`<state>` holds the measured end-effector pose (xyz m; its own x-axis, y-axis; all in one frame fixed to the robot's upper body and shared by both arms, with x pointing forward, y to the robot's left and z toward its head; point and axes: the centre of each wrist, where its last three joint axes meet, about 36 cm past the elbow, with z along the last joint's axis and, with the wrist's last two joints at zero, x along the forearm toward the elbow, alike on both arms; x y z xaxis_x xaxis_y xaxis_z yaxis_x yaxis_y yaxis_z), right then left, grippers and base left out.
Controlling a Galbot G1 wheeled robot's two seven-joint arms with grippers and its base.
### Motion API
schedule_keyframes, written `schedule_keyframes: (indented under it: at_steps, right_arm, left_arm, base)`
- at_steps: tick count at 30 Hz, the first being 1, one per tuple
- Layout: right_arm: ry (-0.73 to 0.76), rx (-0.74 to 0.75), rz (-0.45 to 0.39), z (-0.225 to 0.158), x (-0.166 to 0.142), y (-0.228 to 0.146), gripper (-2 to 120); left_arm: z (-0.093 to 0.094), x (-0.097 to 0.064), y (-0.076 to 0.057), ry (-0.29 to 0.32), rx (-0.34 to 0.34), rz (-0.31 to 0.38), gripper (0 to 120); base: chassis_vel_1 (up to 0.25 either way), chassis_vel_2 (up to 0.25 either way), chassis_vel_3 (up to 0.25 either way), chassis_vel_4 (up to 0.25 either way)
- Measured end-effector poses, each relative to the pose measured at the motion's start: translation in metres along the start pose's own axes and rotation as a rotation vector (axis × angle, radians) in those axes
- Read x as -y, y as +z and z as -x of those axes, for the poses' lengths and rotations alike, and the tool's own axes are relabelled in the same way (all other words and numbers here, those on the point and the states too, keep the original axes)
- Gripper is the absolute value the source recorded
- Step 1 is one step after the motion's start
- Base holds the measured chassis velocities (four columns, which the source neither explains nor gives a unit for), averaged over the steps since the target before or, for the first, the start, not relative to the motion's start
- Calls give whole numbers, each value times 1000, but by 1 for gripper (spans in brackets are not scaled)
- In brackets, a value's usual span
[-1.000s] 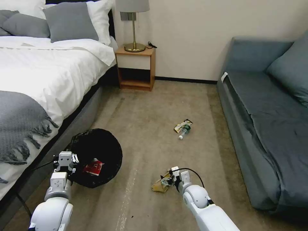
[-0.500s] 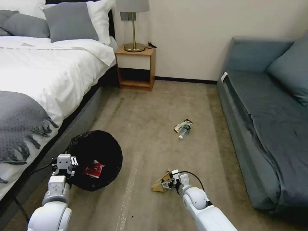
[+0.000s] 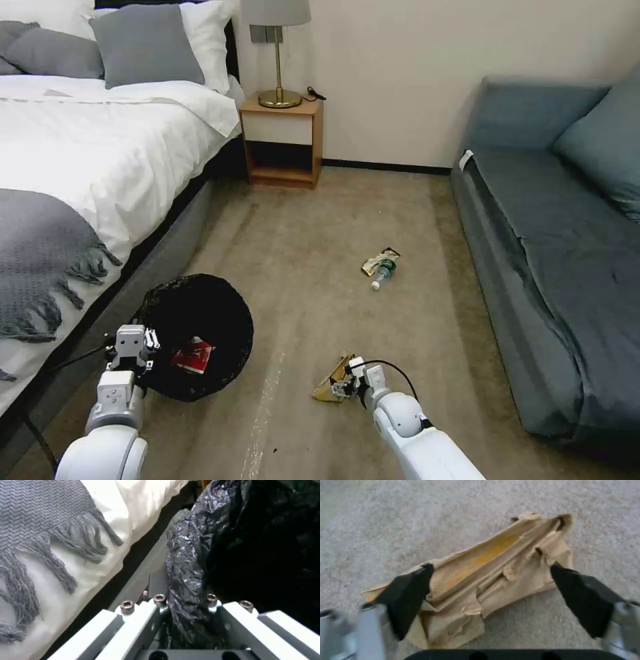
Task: Pick up the trash bin, then pick up the garbage on the floor and place it into the trash bin.
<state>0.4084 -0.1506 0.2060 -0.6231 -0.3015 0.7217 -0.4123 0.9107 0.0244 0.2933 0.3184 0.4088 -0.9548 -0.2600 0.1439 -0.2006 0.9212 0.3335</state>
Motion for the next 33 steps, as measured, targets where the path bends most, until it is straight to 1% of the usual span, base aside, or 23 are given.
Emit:
schedule_keyframes:
  at_steps: [2,3,6,7,10,11,12,14,15,16,17,18,19,20,21,22,24,33]
  right_arm:
    - [-9,-5,-10,3,1,3,77]
    - [-9,-5,-10,3,1,3,77]
    - [-20,-10,-24,6,2,6,62]
    - [-20,-10,-24,6,2,6,62]
    - [-25,-12,-30,7,3,7,49]
    - [-27,-12,-32,8,3,7,42]
    - [-27,-12,-32,8,3,7,42]
    - [-28,-9,-38,8,5,9,32]
    - [-28,-9,-38,8,5,9,32]
    - [-29,-7,-40,8,6,10,29]
    - [-30,-4,-43,8,7,10,22]
    - [-31,-1,-46,8,7,11,17]
    - [-31,-1,-46,8,7,11,17]
    - [-31,2,-47,8,8,11,14]
    - [-31,5,-49,8,9,11,8]
    - [-31,5,-49,8,9,11,8]
    - [-30,10,-51,7,12,11,0]
    - [-26,40,-49,3,18,8,0]
  left_arm:
    - [-1,0,1,-2,-1,-1,4]
    - [-1,0,1,-2,-1,-1,4]
    - [-1,1,1,-5,-3,-1,4]
    - [-1,1,1,-5,-3,-1,4]
    - [0,1,2,-8,-4,-2,4]
    - [0,1,2,-9,-3,-3,4]
    - [0,1,2,-9,-3,-3,4]
    - [0,1,2,-10,-3,-5,4]
    - [0,1,2,-10,-3,-5,4]
    - [0,1,2,-10,-2,-5,4]
    - [0,1,2,-11,-2,-6,4]
    - [0,2,2,-11,-2,-7,4]
    - [0,2,2,-11,-2,-7,4]
    - [0,2,2,-11,-2,-8,4]
    - [0,2,2,-11,-2,-8,4]
    - [0,2,2,-11,-2,-8,4]
    - [0,3,2,-10,0,-11,4]
    - [1,5,0,-11,5,-20,4]
  base:
    - [0,0,0,0]
    - [0,0,0,0]
    - [0,0,0,0]
    - [0,0,0,0]
    - [0,0,0,0]
    - [0,0,0,0]
    - [0,0,0,0]
    - [0,0,0,0]
    - [0,0,0,0]
    - [0,0,0,0]
    - [0,0,0,0]
    - [0,0,0,0]
    - [0,0,0,0]
    - [0,0,0,0]
    - [0,0,0,0]
    - [0,0,0,0]
    - [0,0,0,0]
    - [0,0,0,0]
